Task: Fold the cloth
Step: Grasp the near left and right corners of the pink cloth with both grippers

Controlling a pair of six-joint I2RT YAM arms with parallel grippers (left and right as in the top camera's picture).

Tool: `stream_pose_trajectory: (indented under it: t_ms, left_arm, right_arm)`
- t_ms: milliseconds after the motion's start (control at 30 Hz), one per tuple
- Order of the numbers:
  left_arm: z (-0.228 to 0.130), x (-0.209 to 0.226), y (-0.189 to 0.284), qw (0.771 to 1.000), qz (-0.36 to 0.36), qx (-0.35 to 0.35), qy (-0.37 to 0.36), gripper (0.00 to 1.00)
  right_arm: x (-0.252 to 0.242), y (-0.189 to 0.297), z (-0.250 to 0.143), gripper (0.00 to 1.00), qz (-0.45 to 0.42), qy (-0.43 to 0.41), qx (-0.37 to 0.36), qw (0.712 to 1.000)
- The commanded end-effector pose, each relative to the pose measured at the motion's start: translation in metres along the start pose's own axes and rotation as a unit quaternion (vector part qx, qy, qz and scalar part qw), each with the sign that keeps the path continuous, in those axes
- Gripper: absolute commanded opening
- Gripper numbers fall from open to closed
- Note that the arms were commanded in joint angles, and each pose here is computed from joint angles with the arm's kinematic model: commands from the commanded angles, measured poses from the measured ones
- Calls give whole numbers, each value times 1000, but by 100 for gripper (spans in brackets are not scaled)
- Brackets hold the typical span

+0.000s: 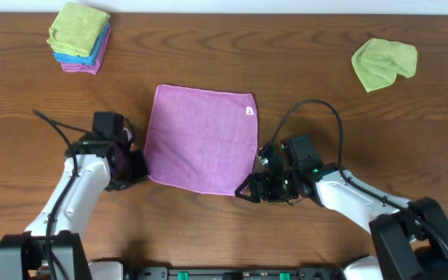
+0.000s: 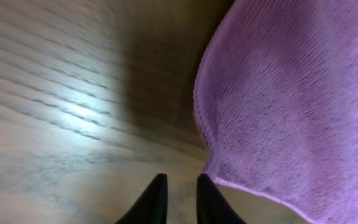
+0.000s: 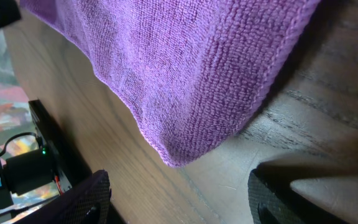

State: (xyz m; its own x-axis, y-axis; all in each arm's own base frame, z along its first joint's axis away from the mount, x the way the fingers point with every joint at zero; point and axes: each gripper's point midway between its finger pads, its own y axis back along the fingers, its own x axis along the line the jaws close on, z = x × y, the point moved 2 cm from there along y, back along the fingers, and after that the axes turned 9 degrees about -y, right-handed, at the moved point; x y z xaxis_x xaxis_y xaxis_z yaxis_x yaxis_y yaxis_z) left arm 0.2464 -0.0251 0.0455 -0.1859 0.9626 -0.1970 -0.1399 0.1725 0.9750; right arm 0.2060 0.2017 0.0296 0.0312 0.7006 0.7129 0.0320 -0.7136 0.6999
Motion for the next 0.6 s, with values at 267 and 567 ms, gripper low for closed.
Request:
stream_pose_trajectory:
  t_ms: [267,567]
  left_arm:
    - [6,-13,-6,999,-48,-18,16,54]
    - [4,-13,-24,998,-55,10,41,48]
  right_arm:
    - [-8,-4,-2,72,-27,-6,-3,1000]
    - [-8,-4,-3,71,-28,-8,-2,1000]
